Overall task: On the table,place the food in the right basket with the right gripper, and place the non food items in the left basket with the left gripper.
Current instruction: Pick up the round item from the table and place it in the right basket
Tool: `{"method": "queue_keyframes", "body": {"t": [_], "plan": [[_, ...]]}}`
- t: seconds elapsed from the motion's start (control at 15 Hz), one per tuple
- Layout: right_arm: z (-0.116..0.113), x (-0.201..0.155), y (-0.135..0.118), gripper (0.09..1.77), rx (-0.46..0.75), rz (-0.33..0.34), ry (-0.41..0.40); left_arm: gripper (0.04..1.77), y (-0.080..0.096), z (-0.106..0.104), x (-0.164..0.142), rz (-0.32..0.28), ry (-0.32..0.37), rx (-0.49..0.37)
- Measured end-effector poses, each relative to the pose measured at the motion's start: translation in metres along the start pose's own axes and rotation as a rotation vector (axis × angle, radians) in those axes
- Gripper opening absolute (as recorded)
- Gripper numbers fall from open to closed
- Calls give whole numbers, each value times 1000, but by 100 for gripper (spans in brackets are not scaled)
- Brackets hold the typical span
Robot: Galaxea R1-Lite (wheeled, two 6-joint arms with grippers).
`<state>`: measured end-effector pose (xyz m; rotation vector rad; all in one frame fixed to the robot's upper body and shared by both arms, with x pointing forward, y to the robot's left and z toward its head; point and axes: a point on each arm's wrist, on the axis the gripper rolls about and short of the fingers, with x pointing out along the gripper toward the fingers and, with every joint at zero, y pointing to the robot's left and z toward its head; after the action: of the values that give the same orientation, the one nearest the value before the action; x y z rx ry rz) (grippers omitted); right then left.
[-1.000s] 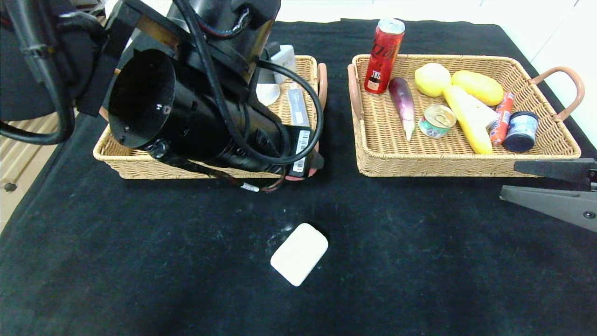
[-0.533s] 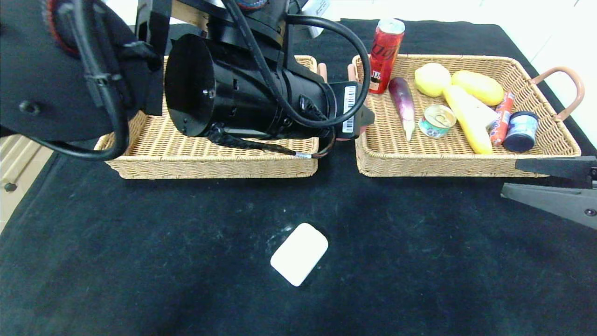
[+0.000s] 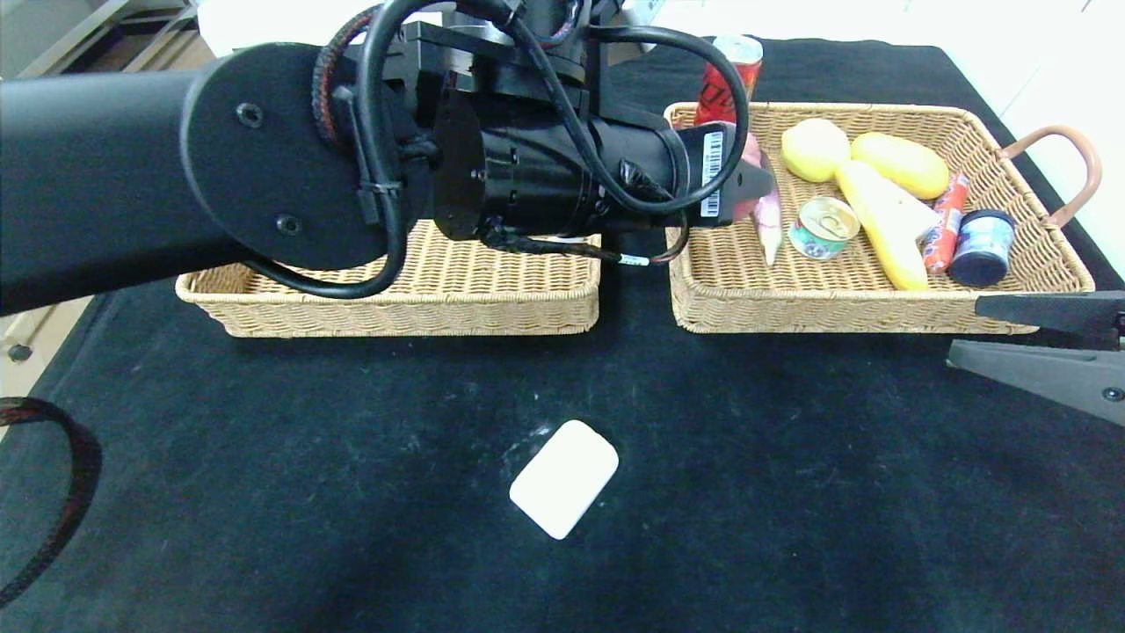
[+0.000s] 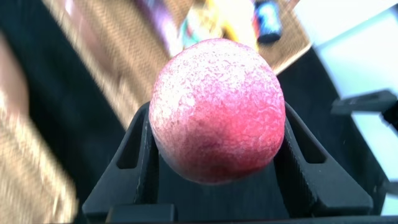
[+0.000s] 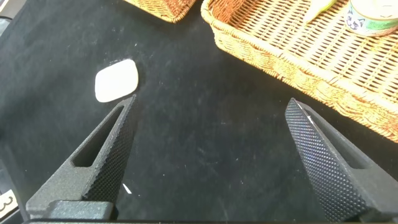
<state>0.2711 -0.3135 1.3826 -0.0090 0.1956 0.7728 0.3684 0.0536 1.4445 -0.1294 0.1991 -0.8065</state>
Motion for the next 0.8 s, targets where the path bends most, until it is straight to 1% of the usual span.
{"method": "queue_keyframes", "body": {"t": [0.2,0.27,0.47,0.8], "plan": [[0,1,-1,171,0,0,0,107,9,-3,14,-41,-36,14],[-1,2,-1,171,1,0,3,107,11,-6,21,-44,-45,18],[-2,2,-2,171,3,1,5,107,17,-16,35,-36,-48,63],[-3,3,-2,171,5,2,9,107,21,-26,49,-36,-50,75]]}}
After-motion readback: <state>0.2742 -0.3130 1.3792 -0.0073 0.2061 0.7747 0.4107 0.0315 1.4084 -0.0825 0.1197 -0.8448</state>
